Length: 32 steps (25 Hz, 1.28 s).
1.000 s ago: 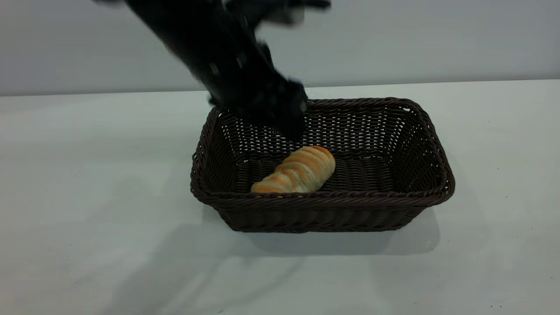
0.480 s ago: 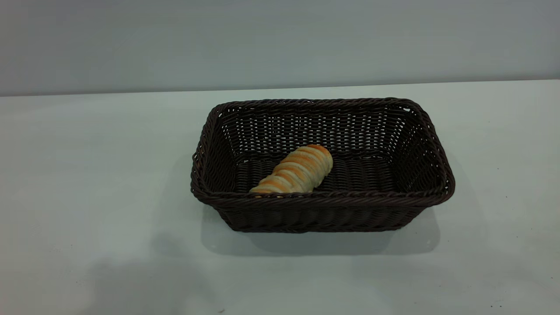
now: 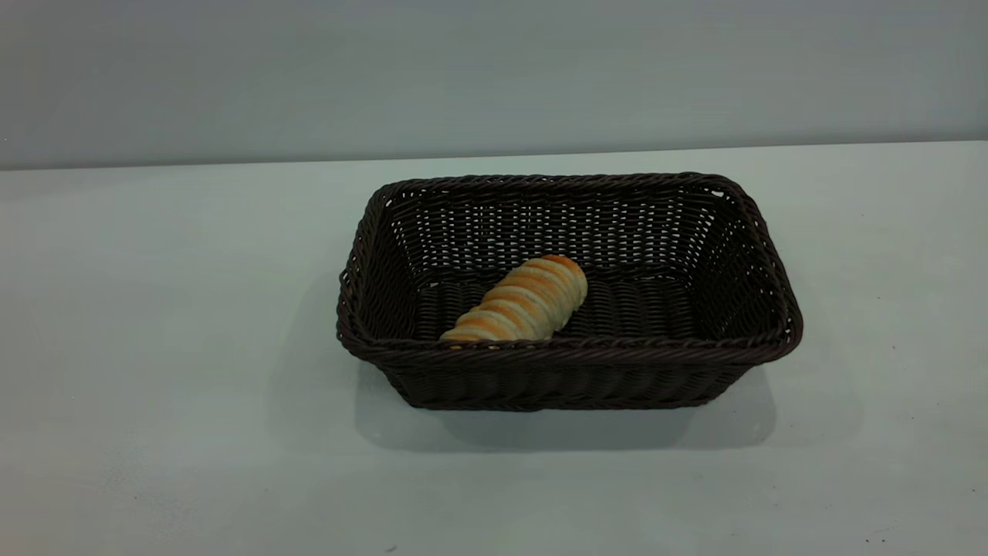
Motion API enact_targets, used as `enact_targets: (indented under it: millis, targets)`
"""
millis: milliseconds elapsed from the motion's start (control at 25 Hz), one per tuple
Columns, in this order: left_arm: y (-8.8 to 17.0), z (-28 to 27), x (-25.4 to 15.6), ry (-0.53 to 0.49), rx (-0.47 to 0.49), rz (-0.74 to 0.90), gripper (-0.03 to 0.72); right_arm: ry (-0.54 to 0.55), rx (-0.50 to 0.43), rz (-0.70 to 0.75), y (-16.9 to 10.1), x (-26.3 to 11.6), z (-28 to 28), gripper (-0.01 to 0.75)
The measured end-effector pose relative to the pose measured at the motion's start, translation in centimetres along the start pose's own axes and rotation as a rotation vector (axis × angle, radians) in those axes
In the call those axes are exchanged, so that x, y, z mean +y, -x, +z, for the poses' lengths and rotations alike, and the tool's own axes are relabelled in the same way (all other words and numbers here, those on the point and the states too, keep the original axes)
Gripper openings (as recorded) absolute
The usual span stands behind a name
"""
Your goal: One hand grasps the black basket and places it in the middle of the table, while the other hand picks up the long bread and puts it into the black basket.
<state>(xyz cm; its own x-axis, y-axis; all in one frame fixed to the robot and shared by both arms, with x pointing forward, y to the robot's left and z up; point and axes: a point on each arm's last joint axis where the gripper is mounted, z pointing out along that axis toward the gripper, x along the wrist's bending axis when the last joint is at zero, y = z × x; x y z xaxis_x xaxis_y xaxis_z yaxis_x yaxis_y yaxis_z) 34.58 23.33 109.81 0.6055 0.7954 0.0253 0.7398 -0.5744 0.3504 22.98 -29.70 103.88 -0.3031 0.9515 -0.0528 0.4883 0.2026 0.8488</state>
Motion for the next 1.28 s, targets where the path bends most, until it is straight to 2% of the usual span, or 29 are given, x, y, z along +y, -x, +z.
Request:
enact_targets:
  millis: [80,240,400,600,880,1160,1280]
  targets:
    - [0.3,1.6,-2.7,-0.043,-0.006,-0.031,0.579,0.000,0.000,0.000,0.0,0.0,0.0,0.471]
    - [0.6,3.6,-7.0,-0.052,-0.006,-0.057,0.579,0.000,0.000,0.000,0.0,0.0,0.0,0.471]
    - [0.9,4.2,-9.5,0.034,-0.001,-0.061,0.579,0.000,0.000,0.000,0.0,0.0,0.0,0.471]
    - [1.0,3.1,-11.0,0.190,0.008,-0.060,0.579,0.000,0.000,0.000,0.0,0.0,0.0,0.471]
    - [1.2,2.0,-12.9,0.353,0.018,-0.059,0.579,-0.001,-0.013,0.012,0.0,0.0,0.0,0.471]
    - [1.3,1.5,-14.1,0.433,0.029,-0.067,0.579,-0.006,-0.114,0.086,-0.2,0.1,0.1,0.471]
    - [1.3,1.5,-14.2,0.433,0.102,-0.179,0.579,-0.006,-0.119,0.090,-0.2,0.1,0.1,0.471]
